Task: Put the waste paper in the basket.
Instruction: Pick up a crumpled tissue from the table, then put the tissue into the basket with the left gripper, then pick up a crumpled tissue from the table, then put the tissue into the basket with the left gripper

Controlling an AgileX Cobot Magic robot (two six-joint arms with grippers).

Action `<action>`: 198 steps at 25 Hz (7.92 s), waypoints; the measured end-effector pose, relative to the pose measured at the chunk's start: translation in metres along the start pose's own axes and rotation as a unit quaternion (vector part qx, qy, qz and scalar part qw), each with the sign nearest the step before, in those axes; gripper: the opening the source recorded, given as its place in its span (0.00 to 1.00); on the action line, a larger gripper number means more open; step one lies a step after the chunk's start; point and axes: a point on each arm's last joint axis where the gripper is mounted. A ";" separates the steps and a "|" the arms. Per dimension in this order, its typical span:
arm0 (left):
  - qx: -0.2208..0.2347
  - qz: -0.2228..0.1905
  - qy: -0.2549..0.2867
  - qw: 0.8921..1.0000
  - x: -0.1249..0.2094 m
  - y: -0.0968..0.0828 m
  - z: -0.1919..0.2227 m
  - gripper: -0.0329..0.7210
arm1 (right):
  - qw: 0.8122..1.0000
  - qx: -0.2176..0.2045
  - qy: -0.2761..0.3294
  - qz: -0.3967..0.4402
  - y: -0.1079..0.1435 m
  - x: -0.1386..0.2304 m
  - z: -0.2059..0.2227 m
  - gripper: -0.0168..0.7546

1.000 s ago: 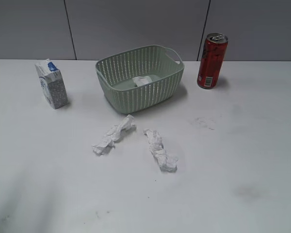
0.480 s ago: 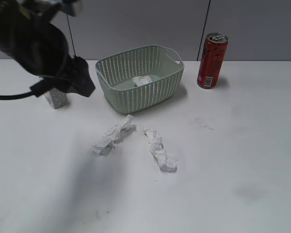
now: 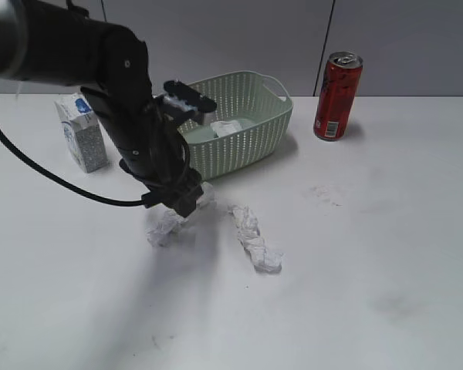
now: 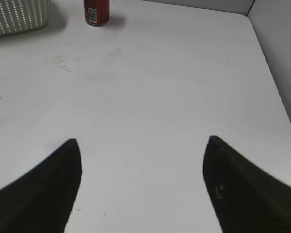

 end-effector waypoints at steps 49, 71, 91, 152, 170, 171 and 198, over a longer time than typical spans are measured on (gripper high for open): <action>-0.048 0.015 -0.450 0.892 -0.071 -0.006 -0.136 0.05 | 1.000 0.001 0.000 -0.001 0.000 0.000 0.000 0.78; -0.052 -0.033 -0.406 0.912 -0.084 0.014 -0.013 0.90 | 1.000 0.003 0.001 -0.002 -0.001 0.000 0.000 0.78; 0.025 -0.007 -0.254 0.967 -0.031 -0.021 -0.143 0.82 | 1.000 0.003 0.001 -0.002 -0.001 0.000 0.000 0.78; 0.037 0.069 -0.001 0.997 -0.014 -0.074 0.047 0.05 | 1.000 0.005 0.002 -0.005 -0.001 0.000 0.000 0.78; -0.056 0.174 -0.259 0.948 -0.045 -0.070 -0.098 0.05 | 1.000 0.005 0.002 -0.005 -0.001 0.000 0.000 0.78; -0.062 0.176 -0.281 0.941 -0.049 -0.067 -0.100 0.05 | 1.000 0.005 0.002 -0.005 -0.001 0.000 0.000 0.78; -0.089 0.031 -0.373 0.923 -0.081 0.032 0.004 0.85 | 1.000 0.005 0.002 -0.005 -0.001 0.000 0.000 0.78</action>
Point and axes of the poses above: a point on each arm's last joint axis where the gripper is mounted, z pointing out along that axis toward the gripper, y along the wrist's bending axis when the last joint is at zero, x = y × z, and after that the axes turned 15 degrees about -z, right-handed
